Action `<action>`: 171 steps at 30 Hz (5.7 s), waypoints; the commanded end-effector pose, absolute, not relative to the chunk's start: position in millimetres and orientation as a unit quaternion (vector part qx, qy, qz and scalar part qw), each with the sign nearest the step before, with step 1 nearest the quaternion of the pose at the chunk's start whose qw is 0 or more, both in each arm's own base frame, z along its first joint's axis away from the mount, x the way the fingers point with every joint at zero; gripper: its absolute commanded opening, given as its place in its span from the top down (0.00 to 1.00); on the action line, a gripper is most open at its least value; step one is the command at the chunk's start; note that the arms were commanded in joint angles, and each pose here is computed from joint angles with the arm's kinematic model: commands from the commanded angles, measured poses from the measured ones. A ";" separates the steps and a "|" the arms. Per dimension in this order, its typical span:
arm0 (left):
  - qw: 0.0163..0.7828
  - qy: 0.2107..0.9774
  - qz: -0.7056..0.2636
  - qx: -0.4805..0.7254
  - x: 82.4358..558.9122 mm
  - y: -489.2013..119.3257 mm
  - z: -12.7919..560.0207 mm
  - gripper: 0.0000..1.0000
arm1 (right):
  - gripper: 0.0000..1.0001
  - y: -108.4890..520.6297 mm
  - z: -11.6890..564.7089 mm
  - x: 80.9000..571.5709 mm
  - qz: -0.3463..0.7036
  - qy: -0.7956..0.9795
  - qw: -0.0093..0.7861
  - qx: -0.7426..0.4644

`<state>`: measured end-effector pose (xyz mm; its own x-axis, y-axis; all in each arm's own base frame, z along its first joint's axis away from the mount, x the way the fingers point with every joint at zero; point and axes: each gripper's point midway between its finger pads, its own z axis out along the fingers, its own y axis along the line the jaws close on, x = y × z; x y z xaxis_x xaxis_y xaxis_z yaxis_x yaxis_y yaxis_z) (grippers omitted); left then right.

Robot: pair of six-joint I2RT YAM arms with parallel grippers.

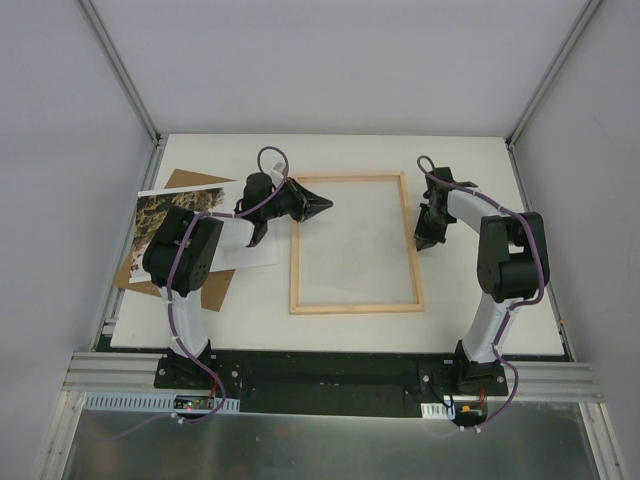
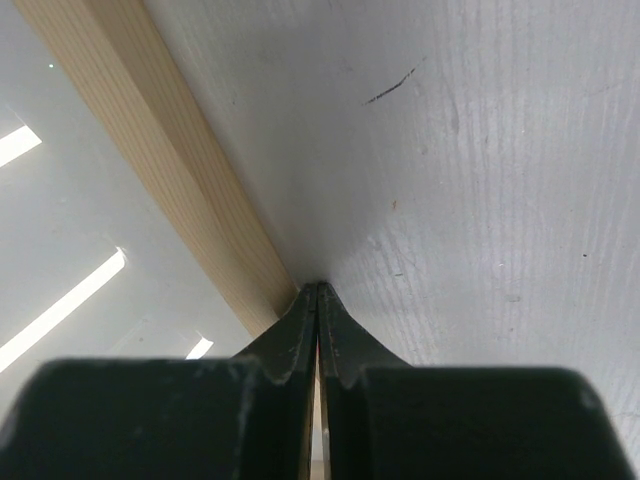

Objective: Put the photo into the frame

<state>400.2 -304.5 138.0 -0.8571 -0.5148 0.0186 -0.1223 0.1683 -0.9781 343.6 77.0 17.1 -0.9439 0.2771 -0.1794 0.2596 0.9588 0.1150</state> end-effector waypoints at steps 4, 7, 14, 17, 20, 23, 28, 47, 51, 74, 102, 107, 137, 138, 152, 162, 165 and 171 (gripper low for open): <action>0.176 0.730 -0.627 -0.206 403.8 -304.4 146.4 1.00 | 0.98 85.2 17.6 338.4 0.043 0.987 0.081 0.128; 0.176 0.729 -0.628 -0.206 403.4 -304.3 146.6 1.00 | 0.98 86.3 17.2 337.2 0.042 0.988 0.080 0.126; 0.177 0.724 -0.633 -0.207 403.1 -302.2 148.8 1.00 | 0.98 85.8 16.5 334.1 0.041 0.988 0.077 0.126; 0.178 0.727 -0.631 -0.207 402.7 -301.8 147.2 1.00 | 0.98 86.5 16.8 333.5 0.042 0.988 0.077 0.126; 0.177 0.727 -0.630 -0.209 402.7 -302.2 145.0 1.00 | 0.98 88.5 16.9 333.5 0.045 0.988 0.077 0.125; 0.179 0.728 -0.629 -0.207 402.1 -303.2 142.9 1.00 | 0.98 89.3 16.8 332.4 0.043 0.989 0.076 0.122; 0.185 0.728 -0.627 -0.206 401.1 -302.2 137.4 1.00 | 0.98 91.7 17.0 331.0 0.044 0.989 0.075 0.120; 0.177 0.759 -0.610 -0.144 395.7 -313.6 112.7 1.00 | 0.98 93.0 17.2 327.9 0.047 0.989 0.074 0.115; 0.175 0.771 -0.601 -0.117 395.9 -316.5 111.7 1.00 | 0.98 94.1 17.0 328.0 0.048 0.990 0.073 0.114; 0.147 0.800 -0.575 -0.086 399.6 -319.1 96.6 1.00 | 0.98 96.7 19.3 336.7 0.054 0.990 0.074 0.104; 0.166 0.807 -0.555 -0.112 399.5 -307.0 87.5 1.00 | 0.98 98.2 21.8 338.0 0.056 0.991 0.074 0.101; 0.166 0.807 -0.555 -0.111 400.5 -306.9 86.6 1.00 | 0.98 99.0 21.2 338.0 0.057 0.991 0.073 0.100; 0.168 0.805 -0.559 -0.104 398.6 -300.7 90.6 1.00 | 0.98 98.6 22.3 338.6 0.055 0.991 0.072 0.097; 0.167 0.805 -0.559 -0.104 398.1 -300.7 90.4 1.00 | 0.98 98.7 22.3 338.9 0.056 0.991 0.072 0.097; 0.162 0.808 -0.557 -0.101 393.7 -298.5 86.7 0.88 | 0.98 97.8 24.9 339.2 0.055 0.991 0.073 0.096; 0.163 0.814 -0.549 -0.097 393.8 -296.1 86.7 0.76 | 0.98 98.5 26.0 341.0 0.057 0.991 0.076 0.096; 0.164 0.815 -0.548 -0.095 393.7 -295.9 88.6 0.73 | 0.98 98.3 25.9 340.6 0.055 0.991 0.076 0.095; 0.160 0.819 -0.544 -0.092 393.0 -295.9 88.7 0.69 | 0.98 97.8 26.3 339.5 0.054 0.991 0.076 0.094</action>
<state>394.5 -290.9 55.6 -0.9263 -0.3634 -0.0997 -0.0651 0.4150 -0.9075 335.7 79.9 18.5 -0.9671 0.2099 -0.1439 0.2018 0.9770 0.0691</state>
